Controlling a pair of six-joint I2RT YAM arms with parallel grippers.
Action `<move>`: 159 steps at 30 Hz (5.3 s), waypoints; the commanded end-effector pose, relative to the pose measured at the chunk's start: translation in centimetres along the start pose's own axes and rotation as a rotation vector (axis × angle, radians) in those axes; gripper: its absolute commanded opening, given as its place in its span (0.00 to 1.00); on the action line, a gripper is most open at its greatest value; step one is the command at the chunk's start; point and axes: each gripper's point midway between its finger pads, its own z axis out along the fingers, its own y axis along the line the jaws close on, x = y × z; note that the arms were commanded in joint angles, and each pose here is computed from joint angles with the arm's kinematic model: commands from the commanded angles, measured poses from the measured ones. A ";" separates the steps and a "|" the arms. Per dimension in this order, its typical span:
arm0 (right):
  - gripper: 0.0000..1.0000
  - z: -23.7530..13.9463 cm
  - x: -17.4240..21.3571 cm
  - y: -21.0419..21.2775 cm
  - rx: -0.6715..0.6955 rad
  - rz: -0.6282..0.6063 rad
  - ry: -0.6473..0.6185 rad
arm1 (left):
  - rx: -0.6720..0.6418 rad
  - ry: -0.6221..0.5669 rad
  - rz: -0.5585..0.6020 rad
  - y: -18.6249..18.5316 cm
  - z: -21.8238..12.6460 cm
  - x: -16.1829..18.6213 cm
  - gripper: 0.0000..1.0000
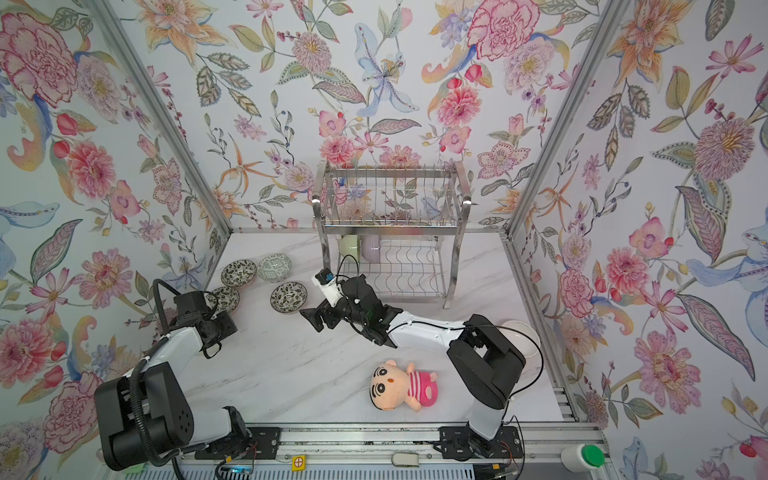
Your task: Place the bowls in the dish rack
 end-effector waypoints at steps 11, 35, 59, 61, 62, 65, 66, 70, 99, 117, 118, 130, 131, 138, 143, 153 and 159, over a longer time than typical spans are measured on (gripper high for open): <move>0.99 -2.7 -1.8 -1.8 0.072 0.019 -0.085 | 0.008 0.020 -0.006 0.0 0.5 0.3 0.23; 0.99 -4.3 -3.4 -3.5 0.149 0.002 -0.085 | 0.092 0.031 -0.045 -1.7 0.2 1.2 0.00; 0.99 -7.3 -2.0 -4.2 0.183 0.040 -0.066 | 0.242 -0.078 -0.114 -6.7 -5.9 2.5 0.00; 0.99 -7.6 -2.0 -4.4 0.186 0.047 -0.069 | 0.248 -0.099 -0.092 -7.5 -6.7 2.5 0.00; 0.99 -7.8 -2.1 -4.5 0.190 0.050 -0.072 | 0.252 -0.103 -0.076 -8.1 -7.0 2.7 0.00; 0.99 -8.2 -2.1 -5.1 0.200 0.060 -0.068 | 0.255 -0.102 -0.015 -10.0 -7.5 3.7 0.00; 0.99 -8.5 -2.1 -5.4 0.205 0.066 -0.068 | 0.259 -0.101 0.007 -10.7 -7.7 4.2 0.00; 0.99 -9.6 -2.1 -6.2 0.223 0.087 -0.076 | 0.283 -0.118 0.105 -14.5 -9.0 5.6 0.00; 0.99 -23.1 2.1 -15.4 0.542 0.344 -0.086 | 0.389 -0.073 0.872 -37.2 -11.0 19.1 0.00; 0.99 -26.7 4.3 -18.3 0.725 0.434 -0.065 | 0.424 0.023 1.018 -38.6 -9.9 23.1 0.00; 0.99 -27.0 4.3 -18.4 0.738 0.438 -0.069 | 0.422 0.022 1.021 -38.6 -9.8 23.1 0.00; 0.99 -27.8 3.6 -18.5 0.760 0.435 -0.066 | 0.439 0.010 1.102 -39.6 -10.3 23.9 0.10; 0.99 -27.8 3.5 -18.6 0.760 0.434 -0.065 | 0.438 0.006 1.104 -39.6 -10.3 23.9 0.11; 0.99 -28.0 3.0 -18.4 0.756 0.446 -0.085 | 0.467 0.006 1.105 -39.9 -11.1 24.5 0.22; 0.99 -28.3 2.4 -18.0 0.754 0.452 -0.089 | 0.486 -0.031 1.075 -40.3 -12.1 23.6 0.39; 0.99 -29.4 0.9 -17.5 0.760 0.488 -0.123 | 0.502 -0.189 1.012 -39.9 -16.4 18.8 0.82; 0.99 -29.4 -0.1 -17.4 0.751 0.529 -0.153 | 0.436 -0.276 0.972 -37.0 -17.5 15.1 0.99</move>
